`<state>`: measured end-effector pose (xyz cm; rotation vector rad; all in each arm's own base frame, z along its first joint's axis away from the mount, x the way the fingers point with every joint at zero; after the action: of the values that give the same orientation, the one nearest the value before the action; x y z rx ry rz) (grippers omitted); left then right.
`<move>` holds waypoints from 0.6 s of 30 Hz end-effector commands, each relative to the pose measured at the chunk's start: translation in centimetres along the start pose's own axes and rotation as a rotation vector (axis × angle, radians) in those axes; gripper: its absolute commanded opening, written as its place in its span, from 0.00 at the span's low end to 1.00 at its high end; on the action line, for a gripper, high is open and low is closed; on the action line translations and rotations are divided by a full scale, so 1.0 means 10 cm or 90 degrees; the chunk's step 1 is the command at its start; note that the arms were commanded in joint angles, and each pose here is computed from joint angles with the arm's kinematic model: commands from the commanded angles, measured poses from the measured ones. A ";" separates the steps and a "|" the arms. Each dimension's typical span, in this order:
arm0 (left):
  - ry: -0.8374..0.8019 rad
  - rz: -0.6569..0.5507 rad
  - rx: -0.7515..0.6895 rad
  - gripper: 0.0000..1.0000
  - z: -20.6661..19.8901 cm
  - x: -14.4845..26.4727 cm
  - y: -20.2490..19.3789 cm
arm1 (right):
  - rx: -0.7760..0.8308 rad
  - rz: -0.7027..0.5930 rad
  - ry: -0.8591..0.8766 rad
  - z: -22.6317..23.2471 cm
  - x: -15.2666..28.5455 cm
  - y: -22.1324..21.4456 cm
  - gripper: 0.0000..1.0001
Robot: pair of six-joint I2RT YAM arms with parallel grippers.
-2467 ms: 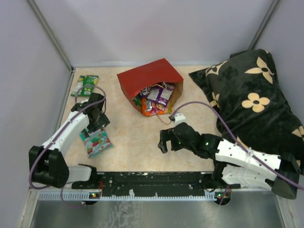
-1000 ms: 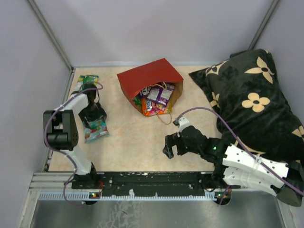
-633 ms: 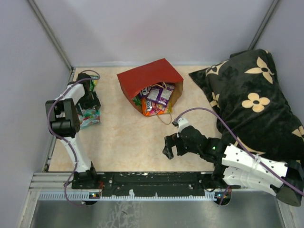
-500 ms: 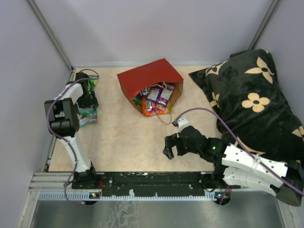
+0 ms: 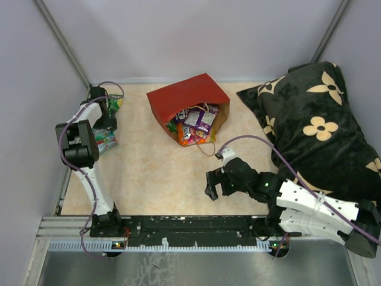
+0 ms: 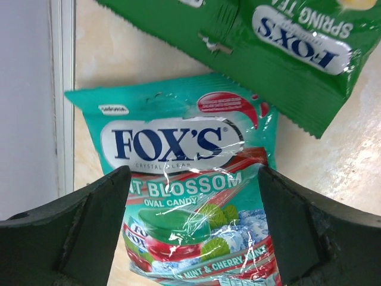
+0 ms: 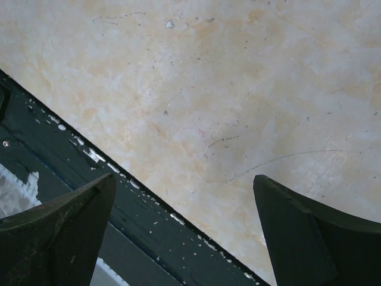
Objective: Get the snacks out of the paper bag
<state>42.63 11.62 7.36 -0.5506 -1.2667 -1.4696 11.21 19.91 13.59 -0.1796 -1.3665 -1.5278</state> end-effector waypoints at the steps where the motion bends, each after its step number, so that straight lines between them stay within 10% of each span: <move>1: -0.013 -0.020 -0.084 0.94 -0.06 -0.24 0.02 | -0.003 -0.032 0.016 0.09 0.07 0.20 0.99; 18: -0.077 -0.126 -0.127 0.95 -0.32 0.22 -0.04 | -0.014 -0.037 0.018 0.10 0.14 0.21 0.99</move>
<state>43.32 9.23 7.29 -0.6375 -1.2952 -1.7616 11.27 20.30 14.34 -0.1777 -1.3528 -1.5298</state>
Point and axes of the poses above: each gripper's point midway between its finger pads, its own x axis back along the fingers, its own z axis along the line the jaws close on, y = z × x, the point moved 4 cm from there along x, back along the fingers, and after that the axes turned 2 degrees about -x, right-handed, at the moved point
